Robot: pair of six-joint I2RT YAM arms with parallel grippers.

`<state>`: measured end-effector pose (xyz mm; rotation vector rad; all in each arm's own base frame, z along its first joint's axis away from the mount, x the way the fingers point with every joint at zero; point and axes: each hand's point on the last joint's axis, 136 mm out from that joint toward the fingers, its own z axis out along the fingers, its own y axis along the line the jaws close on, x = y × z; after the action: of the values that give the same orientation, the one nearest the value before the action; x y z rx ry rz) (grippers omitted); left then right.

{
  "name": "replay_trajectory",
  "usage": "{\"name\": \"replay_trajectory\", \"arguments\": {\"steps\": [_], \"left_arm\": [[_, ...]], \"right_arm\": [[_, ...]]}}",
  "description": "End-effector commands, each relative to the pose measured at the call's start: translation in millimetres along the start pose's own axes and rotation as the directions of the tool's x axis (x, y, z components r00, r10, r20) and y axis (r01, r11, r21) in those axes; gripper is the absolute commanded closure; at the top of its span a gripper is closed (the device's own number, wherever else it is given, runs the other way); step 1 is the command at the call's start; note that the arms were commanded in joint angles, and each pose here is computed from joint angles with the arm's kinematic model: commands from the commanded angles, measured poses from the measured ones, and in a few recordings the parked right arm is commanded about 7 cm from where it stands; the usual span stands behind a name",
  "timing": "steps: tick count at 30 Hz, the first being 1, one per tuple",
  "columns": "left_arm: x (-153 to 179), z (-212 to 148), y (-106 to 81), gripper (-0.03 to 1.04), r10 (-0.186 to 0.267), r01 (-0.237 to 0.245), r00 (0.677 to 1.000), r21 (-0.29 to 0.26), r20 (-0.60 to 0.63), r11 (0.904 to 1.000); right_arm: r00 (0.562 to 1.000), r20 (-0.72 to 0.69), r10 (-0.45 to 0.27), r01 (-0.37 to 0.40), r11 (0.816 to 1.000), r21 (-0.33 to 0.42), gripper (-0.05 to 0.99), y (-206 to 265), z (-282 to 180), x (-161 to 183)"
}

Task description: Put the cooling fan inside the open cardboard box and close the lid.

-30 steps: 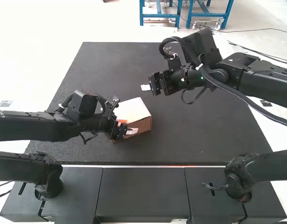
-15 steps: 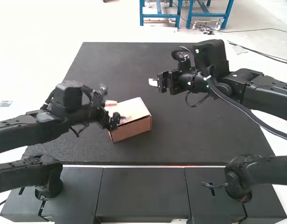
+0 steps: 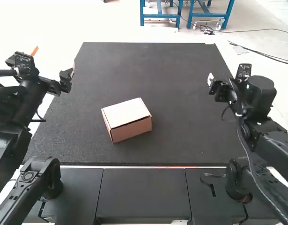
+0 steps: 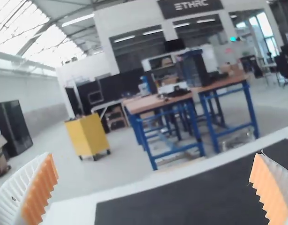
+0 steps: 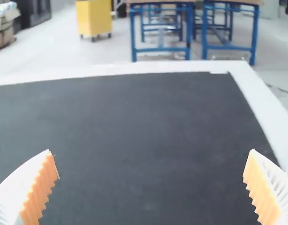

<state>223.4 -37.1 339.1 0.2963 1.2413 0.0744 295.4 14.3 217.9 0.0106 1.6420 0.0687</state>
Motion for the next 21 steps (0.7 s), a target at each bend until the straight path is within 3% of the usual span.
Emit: {"name": "replay_trajectory", "arguments": {"steps": [1,5,11,15,21], "left_arm": [[16.8,-2.6,15.1,0.04,0.016,-0.019,1.000,-0.089,-0.025,0.9958],[24.3,-7.1,6.9,0.04,-0.002,0.002,1.000,-0.054,-0.006,0.9986],[39.4,-17.3,-8.7,0.04,-0.017,0.017,1.000,0.000,0.021,0.9999],[41.8,-18.0,-12.9,0.04,-0.021,0.020,0.999,0.017,0.040,0.9997],[57.4,-17.4,-31.6,0.04,-0.031,0.031,1.000,0.114,-0.002,0.9929]], "right_arm": [[0.999,0.036,-0.012,0.012,1.000,0.002,0.02,-18.2,-7.7,3.3],[0.997,0.078,-0.018,0.017,1.000,0.008,0.02,-31.8,-22.4,11.8],[0.983,0.174,-0.051,0.036,0.996,0.088,0.02,-43.9,-38.7,21.8],[0.987,0.155,-0.045,0.048,0.999,-0.014,0.02,-24.7,-41.6,36.5],[0.987,0.146,-0.062,0.083,0.986,-0.144,0.02,3.1,-42.8,59.4]]}}
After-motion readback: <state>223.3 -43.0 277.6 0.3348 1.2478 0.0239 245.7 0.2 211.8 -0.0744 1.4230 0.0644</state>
